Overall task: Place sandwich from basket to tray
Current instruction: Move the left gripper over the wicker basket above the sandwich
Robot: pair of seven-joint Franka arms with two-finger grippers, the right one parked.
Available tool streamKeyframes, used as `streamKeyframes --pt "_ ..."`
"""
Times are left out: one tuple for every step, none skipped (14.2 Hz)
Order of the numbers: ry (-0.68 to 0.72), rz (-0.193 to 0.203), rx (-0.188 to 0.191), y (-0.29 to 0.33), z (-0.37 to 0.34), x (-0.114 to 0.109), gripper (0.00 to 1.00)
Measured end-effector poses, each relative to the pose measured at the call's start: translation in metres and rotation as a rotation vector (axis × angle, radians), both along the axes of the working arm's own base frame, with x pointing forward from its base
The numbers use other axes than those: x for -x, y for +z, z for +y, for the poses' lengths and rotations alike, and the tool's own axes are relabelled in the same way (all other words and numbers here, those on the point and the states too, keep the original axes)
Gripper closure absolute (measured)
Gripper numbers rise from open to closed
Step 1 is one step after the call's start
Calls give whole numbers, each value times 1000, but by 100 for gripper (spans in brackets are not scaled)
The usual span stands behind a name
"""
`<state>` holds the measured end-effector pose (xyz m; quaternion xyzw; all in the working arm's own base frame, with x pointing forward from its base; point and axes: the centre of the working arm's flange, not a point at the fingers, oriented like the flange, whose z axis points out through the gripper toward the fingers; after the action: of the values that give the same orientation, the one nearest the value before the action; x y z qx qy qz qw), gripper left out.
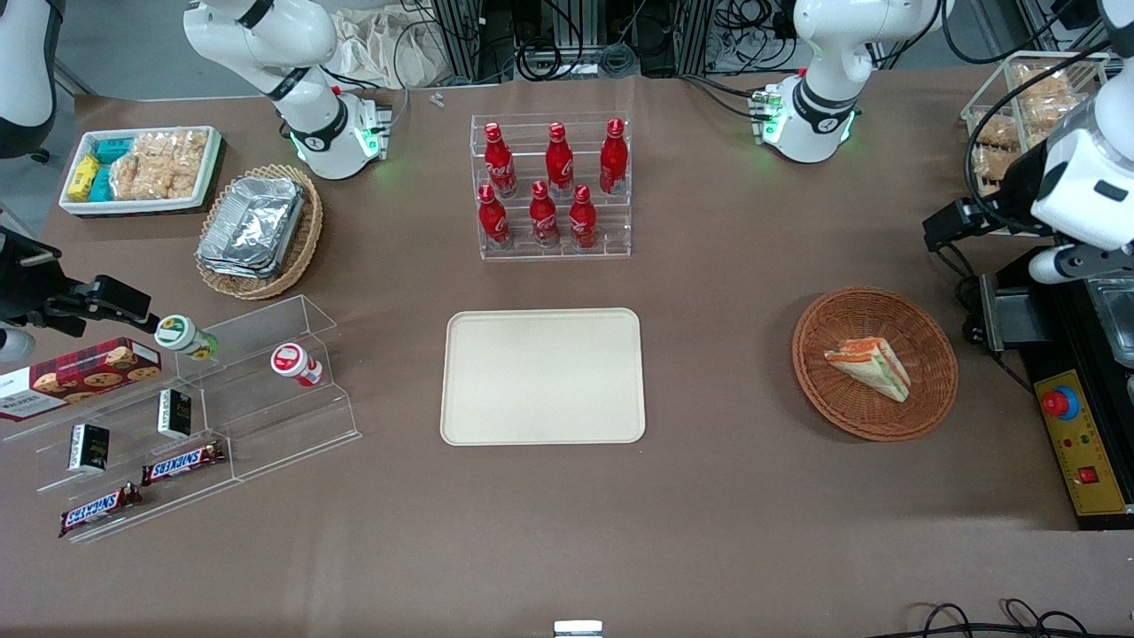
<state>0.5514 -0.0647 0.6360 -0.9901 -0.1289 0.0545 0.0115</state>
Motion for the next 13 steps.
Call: streamKeyframes --pt "40 2 -6 -4 8 -2 0" --pt "73 5 -9 -7 20 -4 0" --pt "107 8 -12 -11 35 -6 0" --pt "141 3 -14 -18 52 -9 0" --pt "173 -2 -16 -27 69 -12 0" --pt "198 -7 -17 -40 83 -14 0" --pt "215 -8 -18 -58 92 -17 0" --pt "228 -3 -20 -78 96 -18 0" --pt "247 2 -22 -99 97 -19 0" --pt "269 3 -25 -121 95 -20 0" --pt "289 4 -28 -143 92 -20 0" --pt "306 7 -30 -165 89 -19 0" --pt "322 10 -33 -187 86 -19 0"
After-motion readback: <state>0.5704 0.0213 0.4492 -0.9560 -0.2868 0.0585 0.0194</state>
